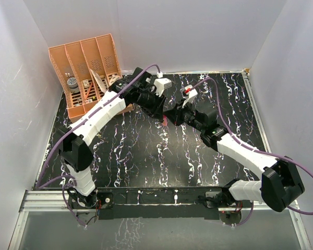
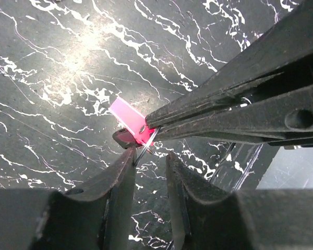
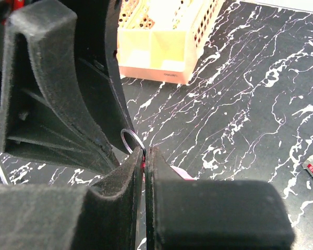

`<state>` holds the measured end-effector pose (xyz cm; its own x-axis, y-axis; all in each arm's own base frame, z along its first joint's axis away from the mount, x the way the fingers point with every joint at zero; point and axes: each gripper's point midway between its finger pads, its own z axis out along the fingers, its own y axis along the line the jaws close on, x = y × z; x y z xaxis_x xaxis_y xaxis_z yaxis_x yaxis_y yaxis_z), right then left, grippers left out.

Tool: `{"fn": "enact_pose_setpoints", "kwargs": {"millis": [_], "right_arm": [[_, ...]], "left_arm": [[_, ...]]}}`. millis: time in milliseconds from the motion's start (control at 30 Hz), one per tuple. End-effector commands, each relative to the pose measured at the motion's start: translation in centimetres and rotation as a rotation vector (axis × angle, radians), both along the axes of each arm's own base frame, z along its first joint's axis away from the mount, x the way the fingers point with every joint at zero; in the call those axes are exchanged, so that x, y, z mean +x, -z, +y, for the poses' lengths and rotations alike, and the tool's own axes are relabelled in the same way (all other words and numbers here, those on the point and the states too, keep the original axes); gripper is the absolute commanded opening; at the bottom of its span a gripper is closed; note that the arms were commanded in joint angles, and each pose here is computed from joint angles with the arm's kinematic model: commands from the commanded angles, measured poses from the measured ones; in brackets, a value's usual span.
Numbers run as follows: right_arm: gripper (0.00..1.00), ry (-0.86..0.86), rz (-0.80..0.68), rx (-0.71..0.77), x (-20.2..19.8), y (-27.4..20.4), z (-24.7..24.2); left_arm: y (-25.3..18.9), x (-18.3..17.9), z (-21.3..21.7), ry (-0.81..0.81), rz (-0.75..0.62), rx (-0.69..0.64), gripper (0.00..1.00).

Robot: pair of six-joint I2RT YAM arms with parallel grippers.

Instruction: Put the keys on the keyring

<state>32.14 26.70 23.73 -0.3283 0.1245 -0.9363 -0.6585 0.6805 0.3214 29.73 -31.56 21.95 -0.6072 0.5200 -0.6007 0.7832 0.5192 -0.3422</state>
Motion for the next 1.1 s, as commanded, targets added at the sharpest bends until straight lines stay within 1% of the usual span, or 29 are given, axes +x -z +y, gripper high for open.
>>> {"fn": "enact_pose_setpoints", "kwargs": {"millis": [0, 67, 133, 167, 233, 267, 300, 400, 567, 800, 933, 1067], "right_arm": [[0.0, 0.051, -0.101, 0.098, 0.7, -3.8, -0.4], [0.0, 0.056, -0.106, 0.101, 0.7, -4.0, -0.5], [0.0, 0.06, -0.111, 0.104, 0.7, -4.2, -0.7], [0.0, 0.06, -0.112, 0.105, 0.6, -4.2, -0.7], [0.0, 0.061, -0.114, 0.11, 0.6, -4.4, -0.7], [0.0, 0.061, -0.116, 0.112, 0.6, -4.5, -0.7], [0.0, 0.061, -0.116, 0.116, 0.5, -4.6, -0.7], [0.0, 0.057, -0.119, 0.124, 0.4, -4.9, -0.7], [0.0, 0.028, -0.12, 0.136, 0.0, -5.3, -0.4], [0.0, -0.041, -0.172, 0.127, -1.3, -5.8, -0.1], [0.0, -0.071, -0.202, 0.118, -2.2, -6.2, -0.2], [0.0, -0.098, -0.224, 0.117, -2.9, -6.9, -0.2]], "left_arm": [[-5.0, 1.0, -0.2, -0.086, -0.174, -0.138, 0.29], [-6.1, 1.6, 0.1, -0.135, -0.251, -0.182, 0.3], [-7.5, 2.1, 0.6, -0.19, -0.34, -0.242, 0.33], [-9.2, 2.1, 1.0, -0.219, -0.401, -0.298, 0.35], [-10.3, 2.0, 1.3, -0.257, -0.467, -0.377, 0.41], [-11.5, 1.7, 1.7, -0.27, -0.508, -0.426, 0.43], [-11.7, 1.5, 1.9, -0.28, -0.528, -0.45, 0.45], [-11.6, 1.3, 2.0, -0.281, -0.543, -0.472, 0.47], [-10.7, 0.9, 1.2, -0.232, -0.543, -0.508, 0.5], [-10.0, 1.0, 0.9, -0.181, -0.617, -0.549, 0.51], [-10.4, 1.2, 1.9, -0.174, -0.637, -0.592, 0.51], [-10.4, 1.9, 3.8, -0.178, -0.602, -0.665, 0.51]]}}
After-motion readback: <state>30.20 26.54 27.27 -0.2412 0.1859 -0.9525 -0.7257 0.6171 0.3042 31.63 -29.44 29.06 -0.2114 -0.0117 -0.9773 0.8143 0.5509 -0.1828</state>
